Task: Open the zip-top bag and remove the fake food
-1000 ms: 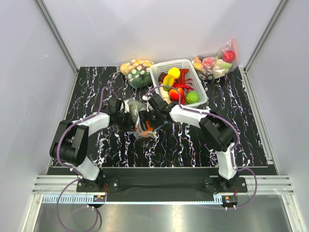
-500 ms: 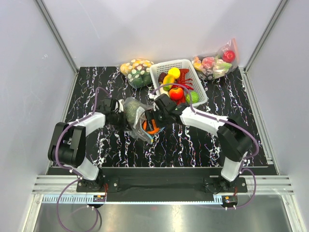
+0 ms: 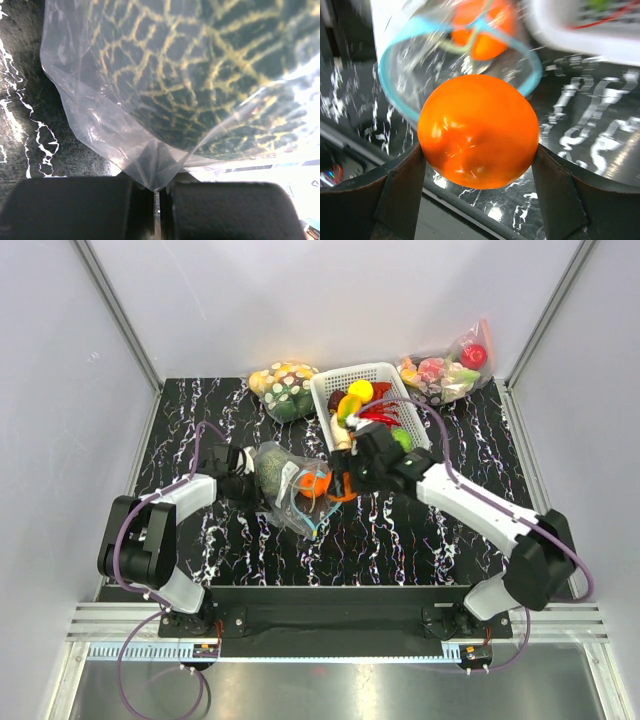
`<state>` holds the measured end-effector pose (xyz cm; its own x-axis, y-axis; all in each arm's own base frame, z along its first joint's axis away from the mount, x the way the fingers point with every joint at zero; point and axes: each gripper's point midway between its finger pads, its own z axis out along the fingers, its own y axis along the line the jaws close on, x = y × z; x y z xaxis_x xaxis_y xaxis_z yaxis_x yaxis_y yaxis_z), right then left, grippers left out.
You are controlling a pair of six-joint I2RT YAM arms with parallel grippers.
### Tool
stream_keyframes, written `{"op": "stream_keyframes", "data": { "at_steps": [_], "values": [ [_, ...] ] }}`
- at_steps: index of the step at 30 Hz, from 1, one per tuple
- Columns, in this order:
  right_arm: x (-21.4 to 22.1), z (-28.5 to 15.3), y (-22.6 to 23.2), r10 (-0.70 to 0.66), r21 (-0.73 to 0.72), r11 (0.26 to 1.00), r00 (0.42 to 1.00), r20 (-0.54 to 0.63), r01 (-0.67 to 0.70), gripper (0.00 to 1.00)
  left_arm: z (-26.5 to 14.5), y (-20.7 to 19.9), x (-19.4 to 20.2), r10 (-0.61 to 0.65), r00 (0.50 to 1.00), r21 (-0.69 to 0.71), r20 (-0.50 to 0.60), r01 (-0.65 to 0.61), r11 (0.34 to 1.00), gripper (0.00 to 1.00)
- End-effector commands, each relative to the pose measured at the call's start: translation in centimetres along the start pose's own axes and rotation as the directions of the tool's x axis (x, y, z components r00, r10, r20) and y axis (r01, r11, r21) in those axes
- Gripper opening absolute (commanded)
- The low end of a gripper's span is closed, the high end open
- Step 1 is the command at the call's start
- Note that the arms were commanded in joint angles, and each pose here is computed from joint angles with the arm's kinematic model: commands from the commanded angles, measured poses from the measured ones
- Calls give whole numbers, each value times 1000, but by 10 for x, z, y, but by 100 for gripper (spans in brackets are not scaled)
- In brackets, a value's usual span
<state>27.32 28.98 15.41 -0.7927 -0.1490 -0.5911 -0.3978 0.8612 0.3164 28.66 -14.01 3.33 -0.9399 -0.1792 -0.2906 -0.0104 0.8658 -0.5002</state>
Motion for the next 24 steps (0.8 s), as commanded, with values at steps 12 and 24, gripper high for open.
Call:
{"op": "stream_keyframes", "data": {
  "at_steps": [12, 24],
  "values": [
    [-143, -65, -144, 165, 192, 949, 913, 374, -250, 27, -13, -11, -11, 25, 998, 39, 66, -28, 999, 0],
    [-221, -10, -207, 126, 235, 946, 921, 369, -224, 27, -16, -15, -11, 35, 997, 56, 65, -39, 998, 0]
  ]
}}
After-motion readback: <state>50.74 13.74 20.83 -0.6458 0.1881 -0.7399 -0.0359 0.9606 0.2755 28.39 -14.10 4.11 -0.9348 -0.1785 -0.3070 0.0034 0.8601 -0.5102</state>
